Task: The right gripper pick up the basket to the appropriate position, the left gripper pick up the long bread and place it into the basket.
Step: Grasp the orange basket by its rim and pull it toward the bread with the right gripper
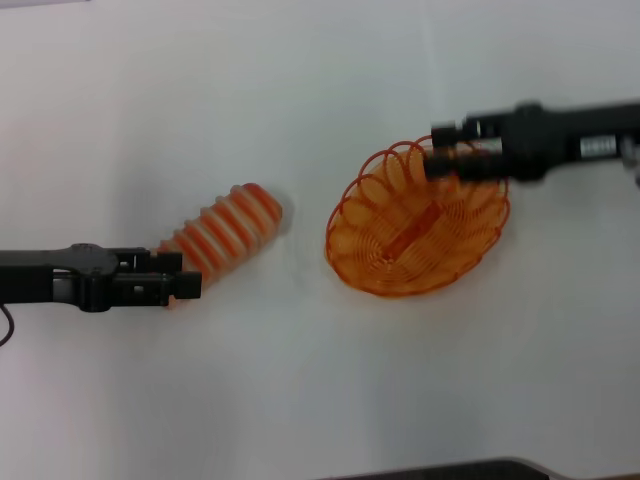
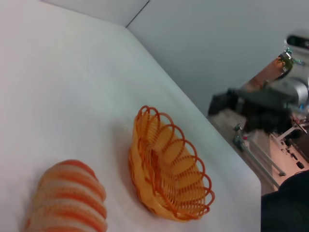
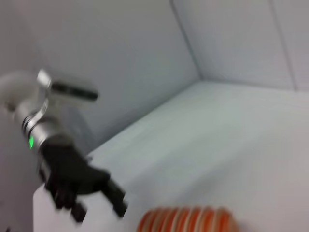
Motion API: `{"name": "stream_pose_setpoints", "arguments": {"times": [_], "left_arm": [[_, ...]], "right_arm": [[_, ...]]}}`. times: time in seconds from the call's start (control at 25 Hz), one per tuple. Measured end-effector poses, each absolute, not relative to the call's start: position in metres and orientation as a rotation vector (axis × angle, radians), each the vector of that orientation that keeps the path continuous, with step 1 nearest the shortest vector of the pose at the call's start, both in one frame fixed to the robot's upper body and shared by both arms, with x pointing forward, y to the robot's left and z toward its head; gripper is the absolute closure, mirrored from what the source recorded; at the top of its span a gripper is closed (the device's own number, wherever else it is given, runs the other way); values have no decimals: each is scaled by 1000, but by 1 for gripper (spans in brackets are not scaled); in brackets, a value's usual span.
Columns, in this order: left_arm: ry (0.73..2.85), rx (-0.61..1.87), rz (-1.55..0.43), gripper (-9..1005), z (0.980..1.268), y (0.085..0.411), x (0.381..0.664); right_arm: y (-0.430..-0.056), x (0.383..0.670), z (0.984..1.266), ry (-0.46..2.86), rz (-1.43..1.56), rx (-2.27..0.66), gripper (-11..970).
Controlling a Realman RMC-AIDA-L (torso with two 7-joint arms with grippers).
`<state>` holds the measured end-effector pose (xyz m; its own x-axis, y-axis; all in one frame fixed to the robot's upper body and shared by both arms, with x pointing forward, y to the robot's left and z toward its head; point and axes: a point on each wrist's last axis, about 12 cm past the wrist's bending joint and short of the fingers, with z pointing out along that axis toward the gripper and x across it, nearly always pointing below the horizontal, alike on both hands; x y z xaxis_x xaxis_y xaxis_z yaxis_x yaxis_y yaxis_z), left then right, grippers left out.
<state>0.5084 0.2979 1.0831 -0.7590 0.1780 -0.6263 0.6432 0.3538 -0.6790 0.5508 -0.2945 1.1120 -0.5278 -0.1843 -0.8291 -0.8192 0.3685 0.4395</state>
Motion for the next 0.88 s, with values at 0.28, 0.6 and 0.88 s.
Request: {"name": "stream_pose_setpoints", "arguments": {"times": [0.28, 0.6, 0.88], "left_arm": [[2163, 730, -1399, 246, 1085, 297, 510], [2161, 720, -1388, 246, 1083, 298, 508], [2160, 722, -1388, 246, 1083, 297, 508]], "right_arm": [[-290, 602, 1162, 2217, 996, -860, 334], [-297, 624, 1154, 2549, 605, -781, 334], [-290, 625, 1143, 2602, 586, -774, 334]]}}
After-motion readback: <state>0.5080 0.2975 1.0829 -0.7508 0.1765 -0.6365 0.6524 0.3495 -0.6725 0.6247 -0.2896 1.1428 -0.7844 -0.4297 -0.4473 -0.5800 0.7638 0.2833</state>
